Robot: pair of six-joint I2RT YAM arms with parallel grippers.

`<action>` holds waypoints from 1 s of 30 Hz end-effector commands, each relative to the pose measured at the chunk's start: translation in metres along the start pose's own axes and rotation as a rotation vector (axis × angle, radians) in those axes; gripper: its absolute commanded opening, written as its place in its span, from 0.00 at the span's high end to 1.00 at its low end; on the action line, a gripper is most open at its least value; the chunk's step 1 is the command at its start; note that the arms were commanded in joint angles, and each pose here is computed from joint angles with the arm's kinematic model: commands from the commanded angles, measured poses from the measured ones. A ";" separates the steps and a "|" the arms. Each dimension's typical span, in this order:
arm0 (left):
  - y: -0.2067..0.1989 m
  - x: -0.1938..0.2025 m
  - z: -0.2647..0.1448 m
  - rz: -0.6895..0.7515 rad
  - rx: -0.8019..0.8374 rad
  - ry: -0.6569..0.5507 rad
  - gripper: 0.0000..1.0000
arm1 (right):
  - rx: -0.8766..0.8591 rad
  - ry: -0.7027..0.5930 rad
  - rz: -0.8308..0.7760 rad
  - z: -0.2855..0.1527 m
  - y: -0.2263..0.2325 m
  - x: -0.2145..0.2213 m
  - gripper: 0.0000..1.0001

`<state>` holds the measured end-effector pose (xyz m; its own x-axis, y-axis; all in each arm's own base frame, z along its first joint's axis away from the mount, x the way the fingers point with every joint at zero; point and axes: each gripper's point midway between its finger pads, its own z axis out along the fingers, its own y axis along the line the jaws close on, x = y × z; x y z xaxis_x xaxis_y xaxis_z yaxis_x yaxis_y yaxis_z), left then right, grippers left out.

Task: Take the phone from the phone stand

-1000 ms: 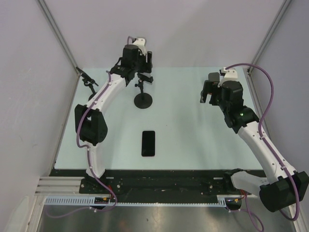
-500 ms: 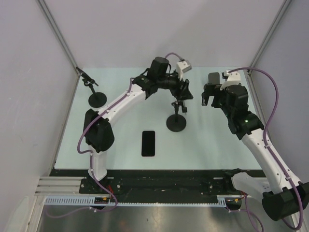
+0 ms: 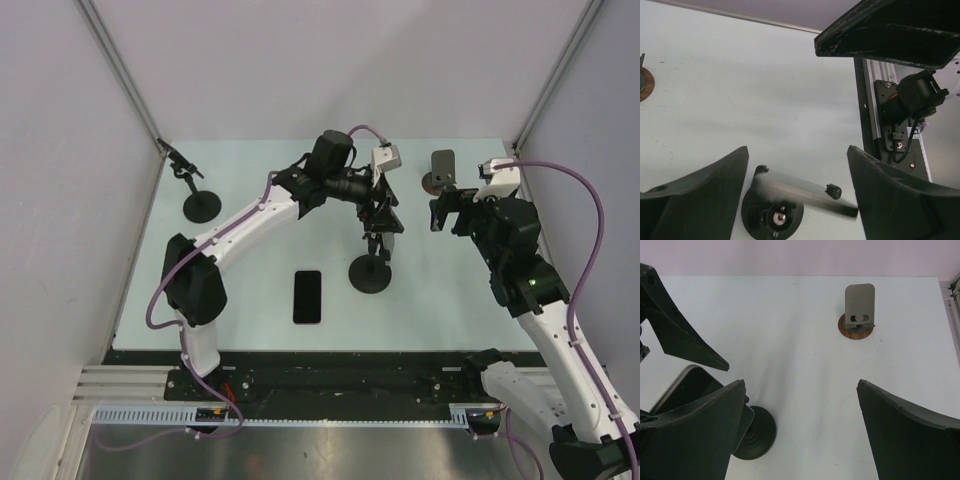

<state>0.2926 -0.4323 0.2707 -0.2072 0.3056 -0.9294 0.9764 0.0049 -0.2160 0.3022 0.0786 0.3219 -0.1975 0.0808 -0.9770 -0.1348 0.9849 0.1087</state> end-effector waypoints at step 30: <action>-0.040 0.022 -0.169 -0.027 -0.638 -0.117 0.00 | -0.878 0.152 -0.342 -0.013 0.119 0.058 0.00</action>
<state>0.2595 -0.2830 0.3049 -0.2304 0.2120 -0.9497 0.8502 0.5186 -0.0904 0.2659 0.1841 0.2631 -0.2287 -0.2700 -0.9353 -0.8043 0.5936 0.0254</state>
